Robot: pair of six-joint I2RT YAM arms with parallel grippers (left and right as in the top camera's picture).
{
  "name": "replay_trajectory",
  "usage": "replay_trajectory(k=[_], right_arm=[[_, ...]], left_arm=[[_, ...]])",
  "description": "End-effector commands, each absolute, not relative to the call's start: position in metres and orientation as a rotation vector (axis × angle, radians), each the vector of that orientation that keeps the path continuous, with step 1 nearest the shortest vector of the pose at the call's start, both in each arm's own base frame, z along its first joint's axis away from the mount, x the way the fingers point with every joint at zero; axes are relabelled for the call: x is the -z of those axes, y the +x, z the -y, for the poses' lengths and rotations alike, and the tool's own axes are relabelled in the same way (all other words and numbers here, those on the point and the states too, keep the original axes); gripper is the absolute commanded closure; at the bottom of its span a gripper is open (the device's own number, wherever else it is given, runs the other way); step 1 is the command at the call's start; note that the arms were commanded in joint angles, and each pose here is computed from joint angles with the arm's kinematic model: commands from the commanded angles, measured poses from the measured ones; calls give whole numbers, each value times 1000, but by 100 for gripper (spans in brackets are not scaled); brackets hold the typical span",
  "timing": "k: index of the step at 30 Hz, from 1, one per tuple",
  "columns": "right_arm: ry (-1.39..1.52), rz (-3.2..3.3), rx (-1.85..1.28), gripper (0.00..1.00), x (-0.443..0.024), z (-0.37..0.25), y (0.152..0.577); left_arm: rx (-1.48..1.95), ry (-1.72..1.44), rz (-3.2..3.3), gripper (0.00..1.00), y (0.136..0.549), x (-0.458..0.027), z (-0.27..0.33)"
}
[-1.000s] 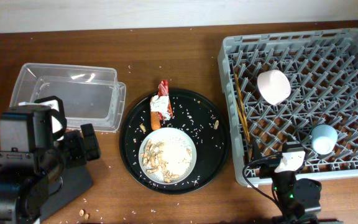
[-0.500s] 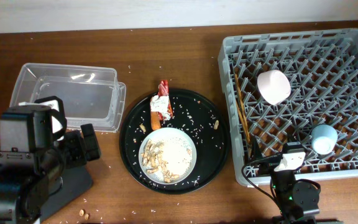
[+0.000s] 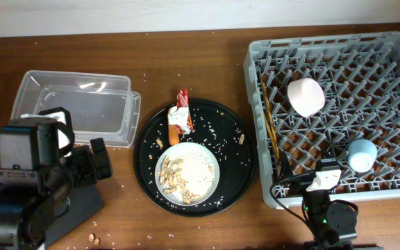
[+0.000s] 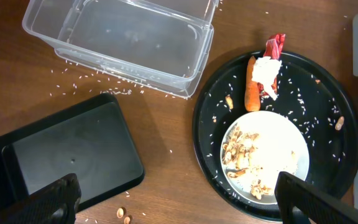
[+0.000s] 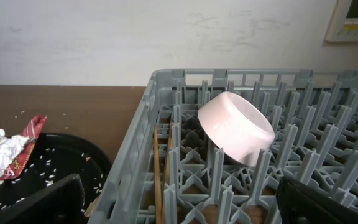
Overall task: Sort waste into correct bins and load items into the dishwasher rack
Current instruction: 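Grasp the white tissue with the left gripper and drop it in the clear container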
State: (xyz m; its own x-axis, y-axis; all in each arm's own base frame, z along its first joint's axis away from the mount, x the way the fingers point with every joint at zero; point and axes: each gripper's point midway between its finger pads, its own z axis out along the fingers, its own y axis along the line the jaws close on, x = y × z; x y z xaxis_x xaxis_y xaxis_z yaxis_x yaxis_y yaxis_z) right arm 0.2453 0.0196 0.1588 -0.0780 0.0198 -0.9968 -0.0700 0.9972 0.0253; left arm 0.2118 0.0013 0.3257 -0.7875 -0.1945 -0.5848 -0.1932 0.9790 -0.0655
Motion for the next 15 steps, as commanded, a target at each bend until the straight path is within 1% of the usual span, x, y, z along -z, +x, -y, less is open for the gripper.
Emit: replay_trajectory(k=[1, 3, 5, 7, 9, 12, 15], right_arm=[[-26, -1650, -78, 2, -156, -18, 245], [-26, -1650, -78, 2, -156, -18, 245], [-26, -1650, -78, 2, -156, -18, 245], [-26, -1650, -79, 2, -156, -18, 245], [-26, -1650, -79, 2, -156, -18, 245], [-26, -1650, -78, 2, -156, -18, 245], [-26, -1650, -78, 2, -156, -18, 245]], left_arm=[[106, -346, -2462, 1, 216, -331, 7], [286, -389, -2376, 1, 234, -345, 26], [394, -322, -2319, 1, 258, -353, 44], [483, -259, -2328, 1, 282, -344, 65], [531, -205, -2394, 8, 303, -319, 87], [510, -38, -2542, 9, 333, -267, 122], [444, 17, -2616, 9, 361, -225, 141]])
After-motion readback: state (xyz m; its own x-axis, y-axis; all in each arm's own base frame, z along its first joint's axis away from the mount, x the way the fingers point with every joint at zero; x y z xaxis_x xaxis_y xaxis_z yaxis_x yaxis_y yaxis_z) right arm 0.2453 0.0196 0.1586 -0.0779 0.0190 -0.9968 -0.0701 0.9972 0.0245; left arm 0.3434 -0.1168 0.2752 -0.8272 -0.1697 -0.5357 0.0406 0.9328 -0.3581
